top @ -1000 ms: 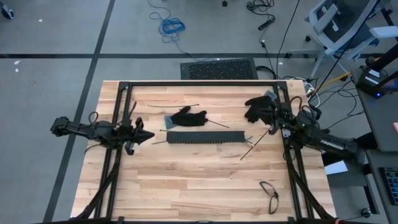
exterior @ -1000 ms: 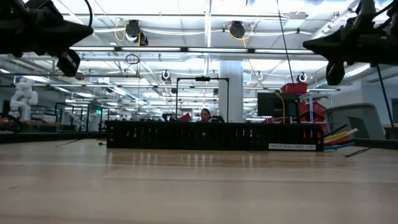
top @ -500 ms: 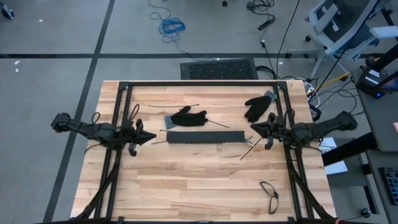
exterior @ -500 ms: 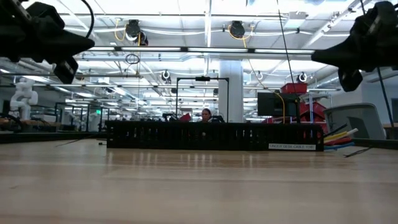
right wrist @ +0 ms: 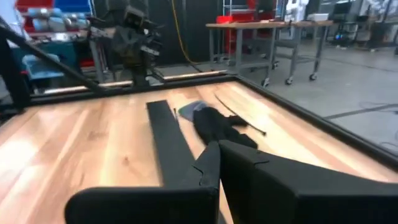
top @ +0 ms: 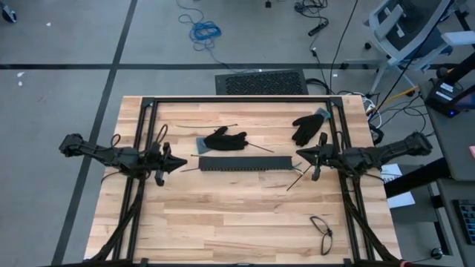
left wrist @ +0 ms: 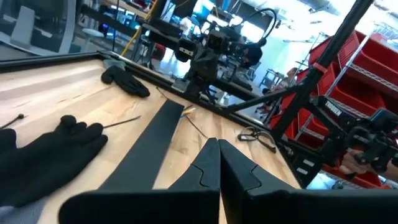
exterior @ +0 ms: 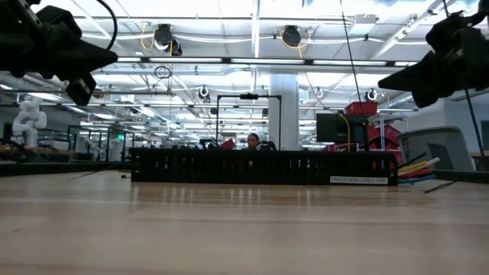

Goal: Ziptie cables
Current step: Return to Home Position

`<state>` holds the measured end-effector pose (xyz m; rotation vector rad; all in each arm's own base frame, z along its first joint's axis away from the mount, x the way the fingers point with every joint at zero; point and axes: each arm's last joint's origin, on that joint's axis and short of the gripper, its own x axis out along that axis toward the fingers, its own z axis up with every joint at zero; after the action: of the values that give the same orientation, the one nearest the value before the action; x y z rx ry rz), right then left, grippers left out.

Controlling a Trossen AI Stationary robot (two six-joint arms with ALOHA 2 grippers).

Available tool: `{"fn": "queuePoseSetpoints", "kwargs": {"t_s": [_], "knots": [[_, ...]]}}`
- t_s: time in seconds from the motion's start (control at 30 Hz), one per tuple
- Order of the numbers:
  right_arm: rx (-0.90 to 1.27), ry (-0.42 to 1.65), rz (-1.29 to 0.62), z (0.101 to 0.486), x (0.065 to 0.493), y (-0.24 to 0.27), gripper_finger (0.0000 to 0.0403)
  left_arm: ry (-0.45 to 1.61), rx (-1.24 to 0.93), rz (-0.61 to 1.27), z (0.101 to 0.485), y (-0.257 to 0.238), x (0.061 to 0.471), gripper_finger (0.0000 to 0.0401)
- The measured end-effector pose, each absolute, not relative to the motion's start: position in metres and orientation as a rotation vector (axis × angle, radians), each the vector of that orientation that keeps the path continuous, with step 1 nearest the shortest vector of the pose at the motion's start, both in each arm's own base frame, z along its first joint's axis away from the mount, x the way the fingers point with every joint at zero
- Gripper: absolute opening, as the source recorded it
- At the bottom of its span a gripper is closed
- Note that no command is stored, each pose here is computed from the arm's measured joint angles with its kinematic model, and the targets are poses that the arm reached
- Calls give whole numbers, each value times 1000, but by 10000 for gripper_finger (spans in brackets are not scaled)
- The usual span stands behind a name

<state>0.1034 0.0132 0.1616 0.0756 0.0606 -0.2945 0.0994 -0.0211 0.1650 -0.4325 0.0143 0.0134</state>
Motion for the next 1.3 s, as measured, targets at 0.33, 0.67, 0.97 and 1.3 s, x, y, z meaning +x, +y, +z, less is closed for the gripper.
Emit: {"fn": "queuePoseSetpoints", "kwargs": {"t_s": [0.33, 0.67, 0.97, 1.3], "knots": [[131, 43, -89, 182, 105, -1, 0, -8, -439, 47, 166, -20, 99, 0], [151, 119, -101, 157, 107, -6, 0, -4, -438, 52, 166, -20, 99, 0], [141, 134, -102, 156, 107, -6, 0, 50, -424, 10, 162, -22, 101, 0], [173, 219, -111, 148, 111, -6, 0, 327, -354, 71, 135, -26, 114, 0]]}}
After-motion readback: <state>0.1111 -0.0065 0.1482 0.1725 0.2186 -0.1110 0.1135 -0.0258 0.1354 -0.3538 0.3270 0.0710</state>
